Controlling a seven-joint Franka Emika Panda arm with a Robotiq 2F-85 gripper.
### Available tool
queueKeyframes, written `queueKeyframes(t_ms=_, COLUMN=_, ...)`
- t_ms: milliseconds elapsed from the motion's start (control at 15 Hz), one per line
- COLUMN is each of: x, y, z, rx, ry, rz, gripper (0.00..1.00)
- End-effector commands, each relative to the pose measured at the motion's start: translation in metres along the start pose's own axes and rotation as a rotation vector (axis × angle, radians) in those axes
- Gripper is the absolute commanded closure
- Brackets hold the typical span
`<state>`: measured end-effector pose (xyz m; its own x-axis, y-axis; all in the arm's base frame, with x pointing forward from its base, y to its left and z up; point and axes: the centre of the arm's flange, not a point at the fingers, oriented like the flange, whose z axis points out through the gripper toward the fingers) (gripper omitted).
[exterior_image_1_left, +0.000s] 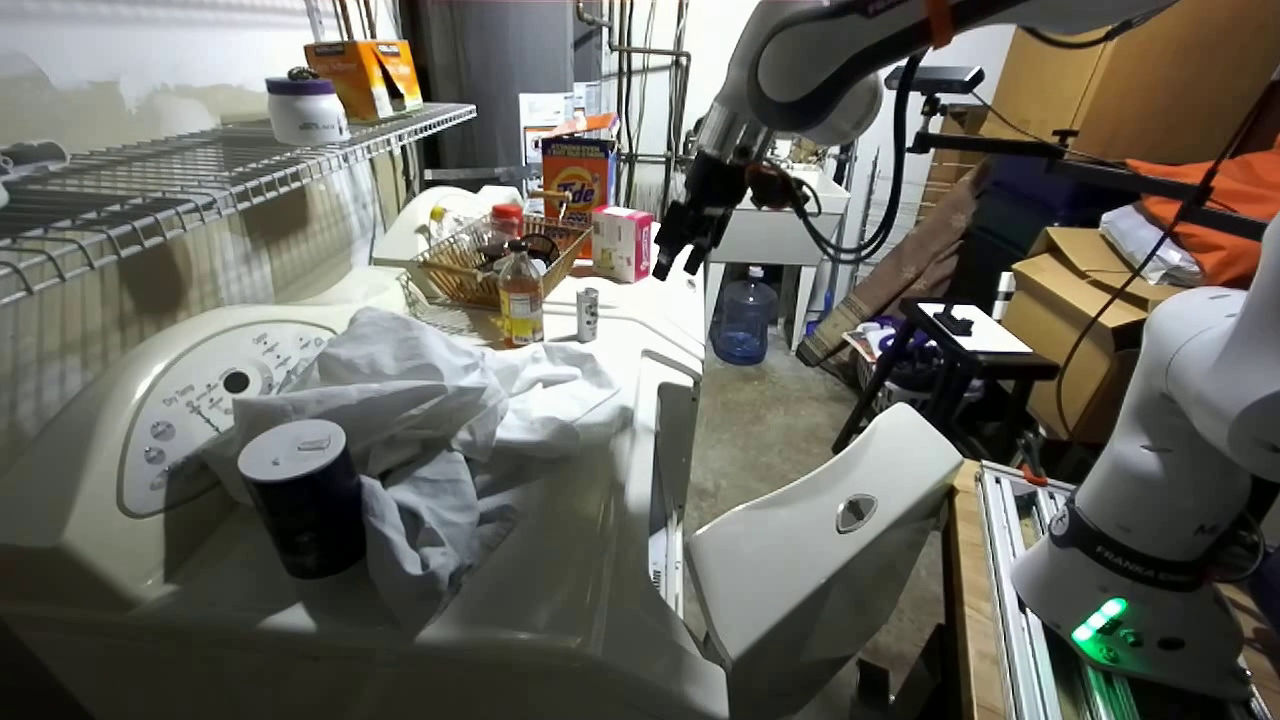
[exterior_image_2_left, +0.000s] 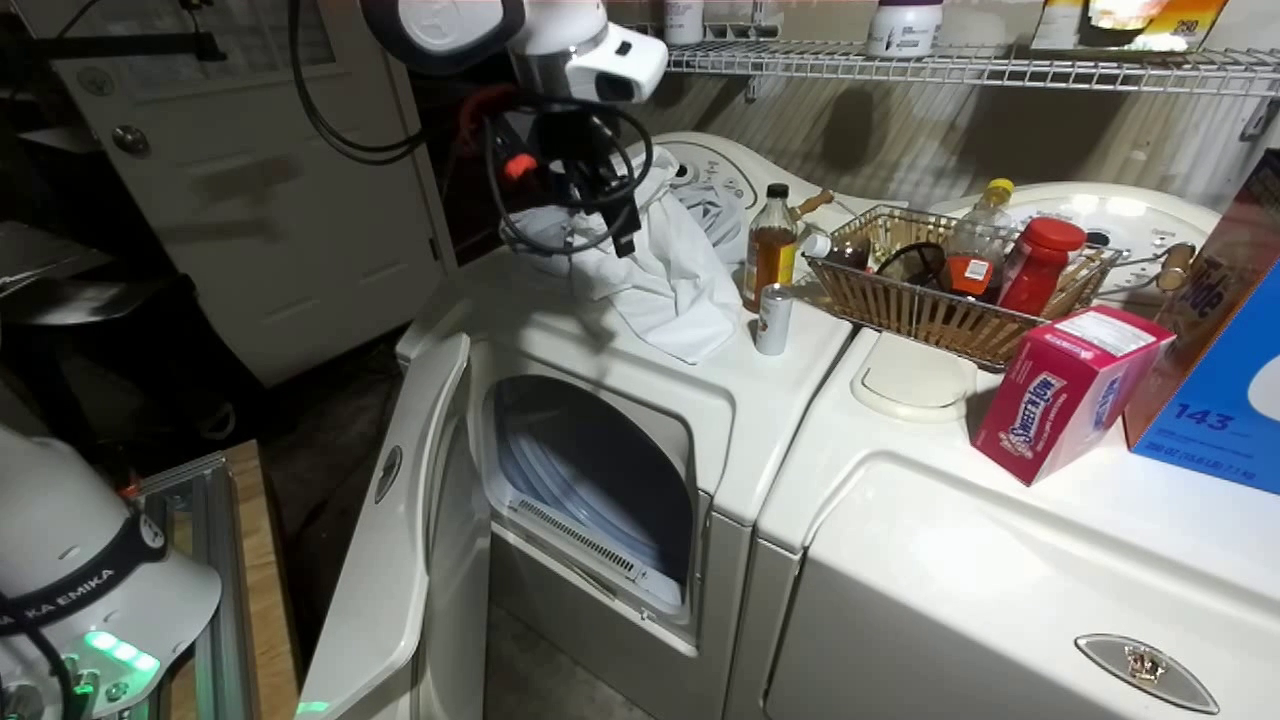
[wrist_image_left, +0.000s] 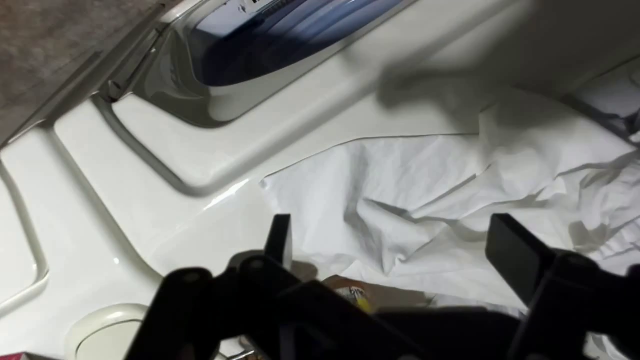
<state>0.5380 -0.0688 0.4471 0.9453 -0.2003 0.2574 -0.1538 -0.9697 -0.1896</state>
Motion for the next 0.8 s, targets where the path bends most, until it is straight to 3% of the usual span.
queueKeyframes(t_ms=0, x=0.005, y=0.021, z=0.058, rx=0.047, ry=0.024, rz=-0.090, gripper=0.00)
queueKeyframes(t_ms=67, x=0.007, y=0.029, z=0.072, rx=0.027, ry=0.013, rz=-0.101, gripper=0.00)
queueKeyframes(t_ms=133, x=0.010, y=0.039, z=0.075, rx=-0.051, ry=-0.014, rz=-0.126, gripper=0.00)
queueKeyframes(t_ms=200, x=0.000, y=0.022, z=0.059, rx=-0.003, ry=-0.006, rz=-0.089, gripper=0.00)
queueKeyframes(t_ms=533, x=0.002, y=0.038, z=0.078, rx=-0.038, ry=-0.025, rz=-0.105, gripper=0.00)
queueKeyframes(t_ms=733, x=0.011, y=0.048, z=0.112, rx=0.009, ry=-0.031, rz=-0.065, gripper=0.00)
